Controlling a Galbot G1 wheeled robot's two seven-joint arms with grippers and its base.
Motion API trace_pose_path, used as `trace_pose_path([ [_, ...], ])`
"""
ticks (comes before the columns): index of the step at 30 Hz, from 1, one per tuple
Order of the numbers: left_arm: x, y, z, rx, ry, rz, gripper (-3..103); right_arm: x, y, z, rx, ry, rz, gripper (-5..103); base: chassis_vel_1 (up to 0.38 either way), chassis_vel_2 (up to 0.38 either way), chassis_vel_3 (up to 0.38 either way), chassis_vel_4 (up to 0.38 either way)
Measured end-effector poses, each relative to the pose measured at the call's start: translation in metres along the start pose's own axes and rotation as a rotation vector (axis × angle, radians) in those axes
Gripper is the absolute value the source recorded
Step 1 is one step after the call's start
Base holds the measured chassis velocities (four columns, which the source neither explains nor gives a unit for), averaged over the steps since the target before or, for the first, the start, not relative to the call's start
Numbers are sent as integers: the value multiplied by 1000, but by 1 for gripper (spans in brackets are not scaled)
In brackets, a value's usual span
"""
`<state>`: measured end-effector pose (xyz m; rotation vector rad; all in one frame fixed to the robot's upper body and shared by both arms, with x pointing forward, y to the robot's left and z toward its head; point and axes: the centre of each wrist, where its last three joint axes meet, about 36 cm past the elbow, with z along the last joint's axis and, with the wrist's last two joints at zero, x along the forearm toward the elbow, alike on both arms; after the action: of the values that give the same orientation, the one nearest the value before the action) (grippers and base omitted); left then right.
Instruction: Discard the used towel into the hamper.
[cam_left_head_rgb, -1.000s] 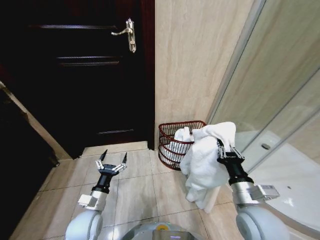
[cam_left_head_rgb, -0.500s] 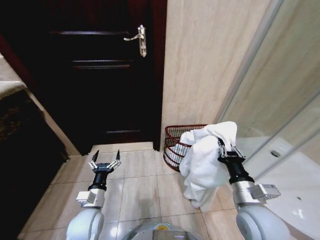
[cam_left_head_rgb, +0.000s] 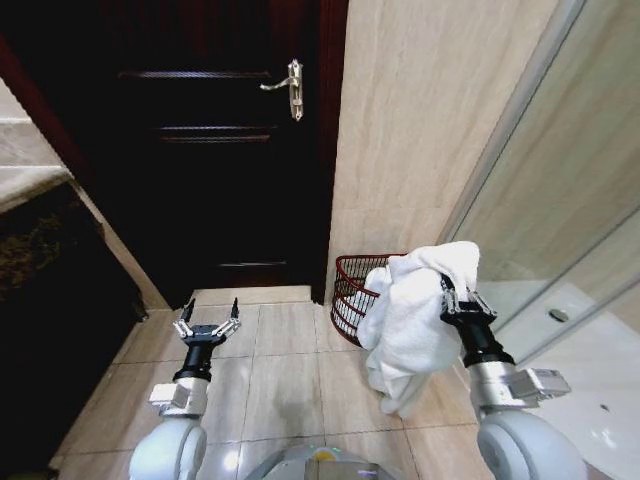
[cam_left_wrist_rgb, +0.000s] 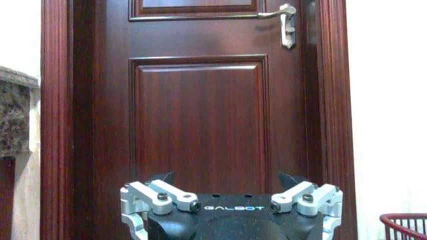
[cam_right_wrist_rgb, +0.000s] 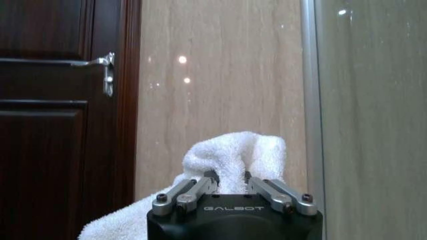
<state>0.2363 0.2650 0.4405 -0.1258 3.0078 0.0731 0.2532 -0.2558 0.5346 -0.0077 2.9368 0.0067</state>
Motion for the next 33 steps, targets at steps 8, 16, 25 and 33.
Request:
trace_pose_path([
  [8, 3, -1, -6, -1, -5, -2, 100, -13, -4, -9, -15, -16, -10, 14, 0, 0, 0, 0],
  [16, 4, -3, -15, 3, -26, 0, 100, -19, -8, -15, -21, -24, -13, 14, 0, 0, 0, 0],
  [25, 4, -4, -18, 4, -33, 0, 100, -19, -7, -15, -26, -18, -14, 14, 0, 0, 0, 0],
  [33, 5, -4, -19, 2, -34, -2, 100, -19, -6, -14, -29, -17, -14, 14, 0, 0, 0, 0],
])
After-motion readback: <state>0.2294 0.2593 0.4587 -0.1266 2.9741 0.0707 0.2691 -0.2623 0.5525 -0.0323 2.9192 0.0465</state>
